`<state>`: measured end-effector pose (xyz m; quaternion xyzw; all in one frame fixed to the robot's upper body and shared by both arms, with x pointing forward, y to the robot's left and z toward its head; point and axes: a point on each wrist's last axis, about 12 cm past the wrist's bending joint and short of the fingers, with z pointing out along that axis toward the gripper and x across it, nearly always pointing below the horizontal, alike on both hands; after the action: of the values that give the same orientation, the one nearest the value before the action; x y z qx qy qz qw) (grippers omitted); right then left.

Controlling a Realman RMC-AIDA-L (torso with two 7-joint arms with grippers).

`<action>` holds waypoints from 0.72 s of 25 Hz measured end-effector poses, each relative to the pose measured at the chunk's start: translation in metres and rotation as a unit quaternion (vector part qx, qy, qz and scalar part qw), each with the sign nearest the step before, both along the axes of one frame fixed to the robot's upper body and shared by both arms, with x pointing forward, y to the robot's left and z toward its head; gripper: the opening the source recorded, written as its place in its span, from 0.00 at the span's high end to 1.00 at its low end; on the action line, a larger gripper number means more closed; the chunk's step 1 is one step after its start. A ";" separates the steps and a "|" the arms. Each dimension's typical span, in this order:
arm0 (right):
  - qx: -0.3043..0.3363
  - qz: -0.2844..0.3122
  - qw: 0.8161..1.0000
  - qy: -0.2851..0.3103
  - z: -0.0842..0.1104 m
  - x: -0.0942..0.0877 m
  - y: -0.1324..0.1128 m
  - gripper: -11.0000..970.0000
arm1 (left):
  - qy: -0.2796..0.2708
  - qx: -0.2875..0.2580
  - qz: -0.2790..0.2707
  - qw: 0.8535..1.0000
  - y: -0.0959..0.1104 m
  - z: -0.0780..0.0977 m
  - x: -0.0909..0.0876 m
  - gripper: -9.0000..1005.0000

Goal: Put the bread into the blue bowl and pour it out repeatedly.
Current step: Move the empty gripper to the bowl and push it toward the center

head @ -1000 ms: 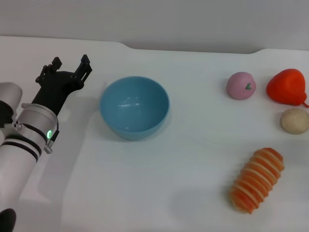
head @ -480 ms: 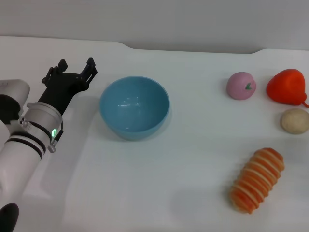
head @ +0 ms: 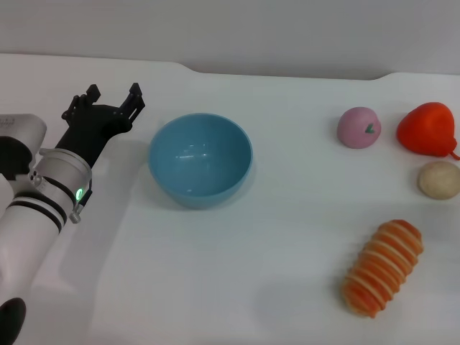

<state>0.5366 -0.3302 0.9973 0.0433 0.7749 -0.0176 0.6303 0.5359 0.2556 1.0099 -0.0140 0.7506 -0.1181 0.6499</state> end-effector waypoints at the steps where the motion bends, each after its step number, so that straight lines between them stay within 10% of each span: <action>1: 0.000 0.000 1.000 0.000 0.000 0.000 0.000 0.46 | -0.001 0.001 0.001 1.000 0.001 0.000 0.000 0.22; 18: -0.001 -0.001 1.000 -0.004 0.005 0.008 0.000 0.46 | -0.012 0.012 -0.003 1.000 0.001 0.004 0.007 0.22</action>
<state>0.5442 -0.3304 1.0019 0.0431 0.7721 -0.0186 0.6338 0.5428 0.2569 1.0139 -0.0023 0.7439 -0.1109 0.6590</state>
